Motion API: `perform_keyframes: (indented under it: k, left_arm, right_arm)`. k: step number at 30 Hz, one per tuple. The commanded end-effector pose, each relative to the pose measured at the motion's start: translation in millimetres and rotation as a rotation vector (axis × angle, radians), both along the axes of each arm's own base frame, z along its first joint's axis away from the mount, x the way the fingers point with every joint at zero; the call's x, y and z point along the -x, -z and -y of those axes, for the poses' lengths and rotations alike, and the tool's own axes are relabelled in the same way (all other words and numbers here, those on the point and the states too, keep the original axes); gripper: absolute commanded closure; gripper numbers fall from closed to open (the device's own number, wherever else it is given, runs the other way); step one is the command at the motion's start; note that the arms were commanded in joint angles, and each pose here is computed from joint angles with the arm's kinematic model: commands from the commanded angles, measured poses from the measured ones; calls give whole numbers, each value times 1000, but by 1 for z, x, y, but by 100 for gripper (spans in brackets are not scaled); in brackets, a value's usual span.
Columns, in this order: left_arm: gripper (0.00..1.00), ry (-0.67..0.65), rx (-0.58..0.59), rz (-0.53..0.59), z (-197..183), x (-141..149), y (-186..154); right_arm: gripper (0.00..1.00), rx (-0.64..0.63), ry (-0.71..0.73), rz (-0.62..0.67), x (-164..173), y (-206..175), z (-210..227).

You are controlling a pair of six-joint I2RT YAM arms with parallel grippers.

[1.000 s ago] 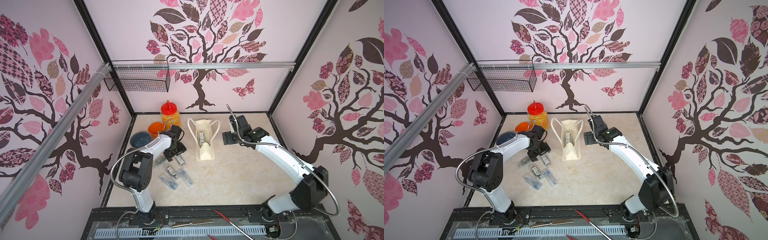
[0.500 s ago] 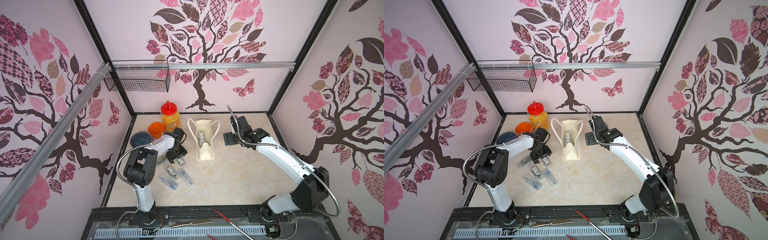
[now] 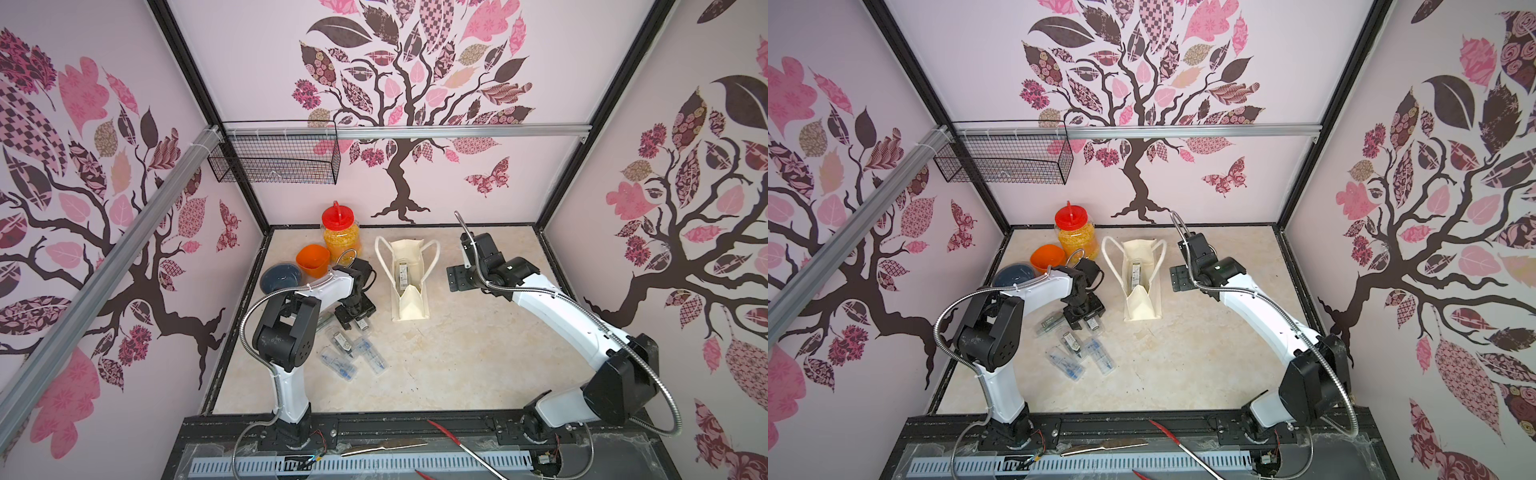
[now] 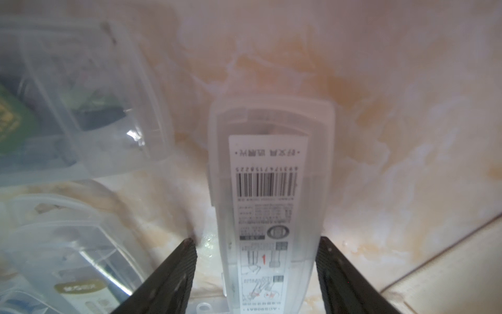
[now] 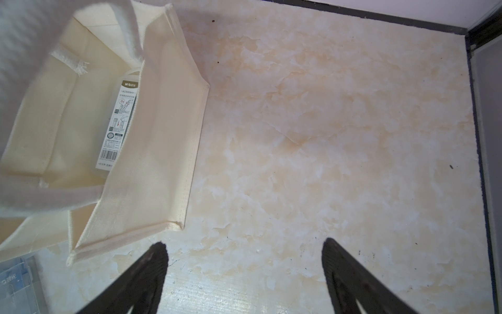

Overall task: Put the compass set into the canvas bag
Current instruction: Pick up the compass set at the center of the board.

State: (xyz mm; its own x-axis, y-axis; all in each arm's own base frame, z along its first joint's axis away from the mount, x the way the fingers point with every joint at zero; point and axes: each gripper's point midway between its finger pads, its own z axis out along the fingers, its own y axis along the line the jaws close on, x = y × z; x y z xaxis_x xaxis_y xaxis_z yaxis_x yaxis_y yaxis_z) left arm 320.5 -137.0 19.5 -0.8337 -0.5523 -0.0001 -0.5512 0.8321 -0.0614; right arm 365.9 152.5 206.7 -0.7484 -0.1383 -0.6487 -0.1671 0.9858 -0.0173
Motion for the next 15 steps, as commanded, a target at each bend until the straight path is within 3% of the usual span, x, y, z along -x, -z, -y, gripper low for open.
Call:
perform_keyframes:
  k: [1,15]
  left_arm:
    - [28,-16,-25,-4,-3,1,1]
    - [36,-10,-30,-3,-3,2,3]
  right_arm:
    - [9,-28,-3,43,3,-17,2]
    - [8,-33,-7,31,4,-11,0]
